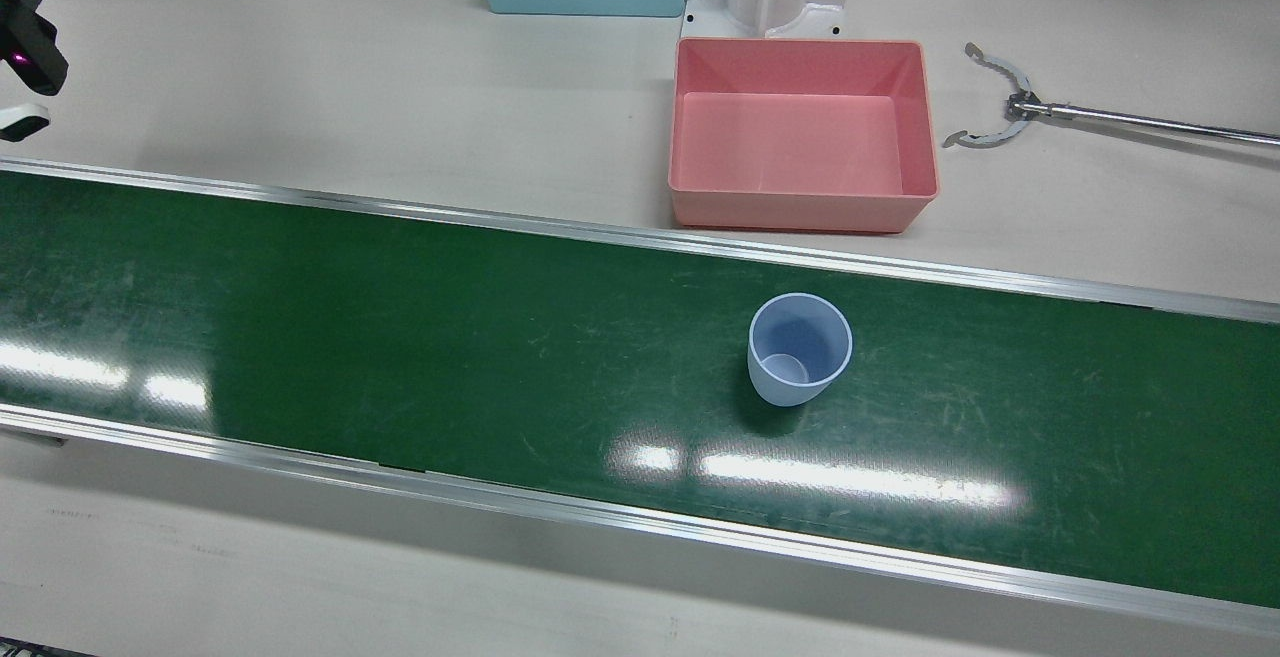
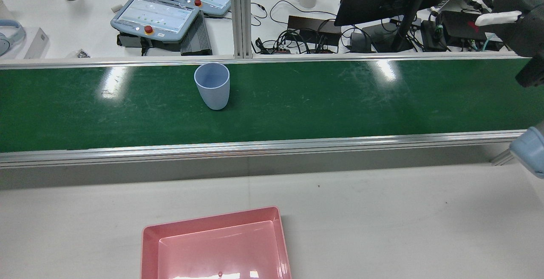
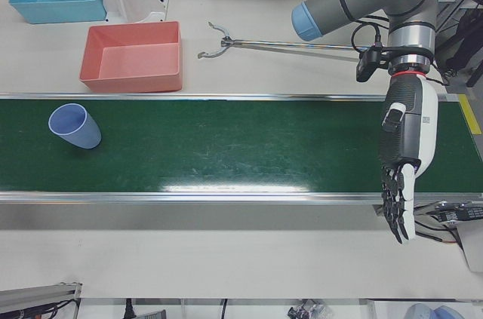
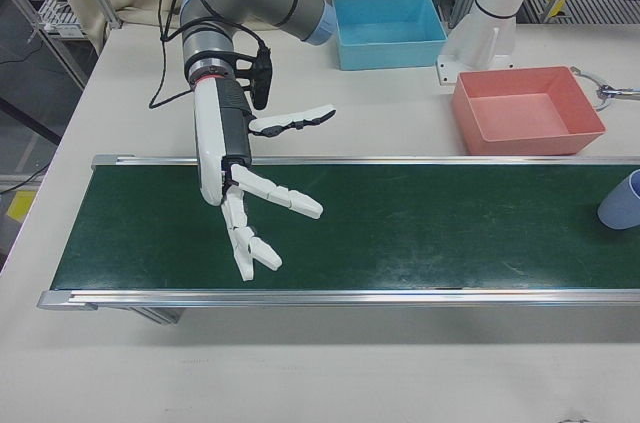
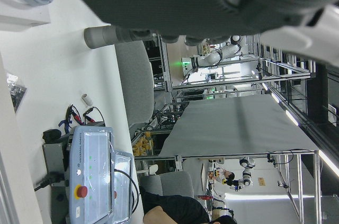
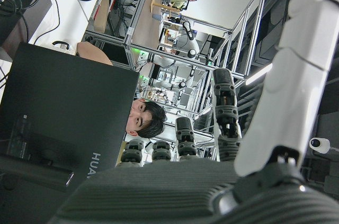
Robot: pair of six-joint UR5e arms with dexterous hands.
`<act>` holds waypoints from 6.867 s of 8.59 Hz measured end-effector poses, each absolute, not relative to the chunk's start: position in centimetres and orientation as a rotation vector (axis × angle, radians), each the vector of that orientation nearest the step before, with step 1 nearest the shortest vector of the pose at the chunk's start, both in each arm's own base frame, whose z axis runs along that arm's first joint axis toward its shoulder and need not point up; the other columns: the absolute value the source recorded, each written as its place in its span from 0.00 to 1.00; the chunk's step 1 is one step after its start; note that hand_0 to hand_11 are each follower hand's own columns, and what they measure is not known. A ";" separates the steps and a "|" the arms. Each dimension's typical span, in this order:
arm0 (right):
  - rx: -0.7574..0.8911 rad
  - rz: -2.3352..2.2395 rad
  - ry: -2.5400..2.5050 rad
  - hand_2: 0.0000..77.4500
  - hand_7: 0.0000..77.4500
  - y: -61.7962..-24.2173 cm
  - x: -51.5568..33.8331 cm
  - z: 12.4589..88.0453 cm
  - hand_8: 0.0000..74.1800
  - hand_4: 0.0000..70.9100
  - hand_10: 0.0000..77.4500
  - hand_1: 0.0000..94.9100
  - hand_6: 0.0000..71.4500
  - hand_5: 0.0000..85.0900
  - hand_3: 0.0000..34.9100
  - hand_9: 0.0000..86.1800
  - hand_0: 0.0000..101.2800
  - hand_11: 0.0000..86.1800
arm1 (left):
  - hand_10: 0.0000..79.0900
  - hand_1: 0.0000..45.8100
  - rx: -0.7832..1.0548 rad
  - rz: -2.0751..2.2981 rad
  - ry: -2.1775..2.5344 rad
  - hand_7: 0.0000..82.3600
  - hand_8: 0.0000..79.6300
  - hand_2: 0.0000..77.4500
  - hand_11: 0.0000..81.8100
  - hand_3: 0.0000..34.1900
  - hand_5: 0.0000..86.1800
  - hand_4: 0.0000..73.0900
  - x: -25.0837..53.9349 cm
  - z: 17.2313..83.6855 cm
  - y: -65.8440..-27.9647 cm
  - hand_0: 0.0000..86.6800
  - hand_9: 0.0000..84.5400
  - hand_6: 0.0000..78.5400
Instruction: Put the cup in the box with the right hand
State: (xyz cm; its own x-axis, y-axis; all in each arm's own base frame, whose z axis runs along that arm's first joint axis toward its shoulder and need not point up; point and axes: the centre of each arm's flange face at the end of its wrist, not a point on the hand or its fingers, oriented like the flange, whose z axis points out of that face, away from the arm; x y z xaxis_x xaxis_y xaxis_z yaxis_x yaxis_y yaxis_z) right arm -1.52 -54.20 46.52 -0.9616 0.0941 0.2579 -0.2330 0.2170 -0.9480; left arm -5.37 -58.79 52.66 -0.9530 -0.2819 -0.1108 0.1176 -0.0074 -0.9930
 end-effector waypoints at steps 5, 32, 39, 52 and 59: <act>0.147 1.776 -2.223 0.01 0.28 -54.7 -4.0 47.4 0.03 0.38 0.06 0.13 0.07 0.06 0.04 0.09 0.53 0.10 | 0.00 0.01 -0.174 -2.041 1.992 0.00 0.00 0.01 0.00 0.00 0.00 0.00 -5.3 52.7 -58.8 0.00 0.01 0.00; 0.359 1.765 -2.293 0.01 0.54 -50.6 -31.9 35.3 0.02 0.45 0.06 0.17 0.13 0.07 0.01 0.13 0.56 0.11 | 0.00 0.01 -0.175 -2.042 1.992 0.00 0.00 0.01 0.00 0.00 0.00 0.00 -5.3 52.7 -58.8 0.00 0.01 0.00; 0.165 1.865 -2.284 0.01 0.34 -51.5 -34.7 38.7 0.01 0.33 0.05 0.16 0.05 0.07 0.42 0.08 0.54 0.09 | 0.00 0.01 -0.173 -2.042 1.992 0.00 0.00 0.01 0.00 0.00 0.00 0.00 -5.3 52.7 -58.8 0.00 0.01 0.00; 0.166 1.841 -2.309 0.01 0.50 -51.8 -35.4 35.2 0.01 0.42 0.04 0.13 0.11 0.05 0.00 0.07 0.56 0.08 | 0.00 0.01 -0.173 -2.042 1.992 0.00 0.00 0.01 0.00 0.00 0.00 0.00 -5.3 52.7 -58.8 0.00 0.01 0.00; 0.180 1.794 -2.302 0.01 0.51 -51.3 -37.6 33.3 0.01 0.42 0.04 0.11 0.11 0.04 0.01 0.07 0.55 0.08 | 0.00 0.01 -0.173 -2.041 1.992 0.00 0.00 0.01 0.00 0.00 0.00 0.00 -5.3 52.7 -58.8 0.00 0.01 0.00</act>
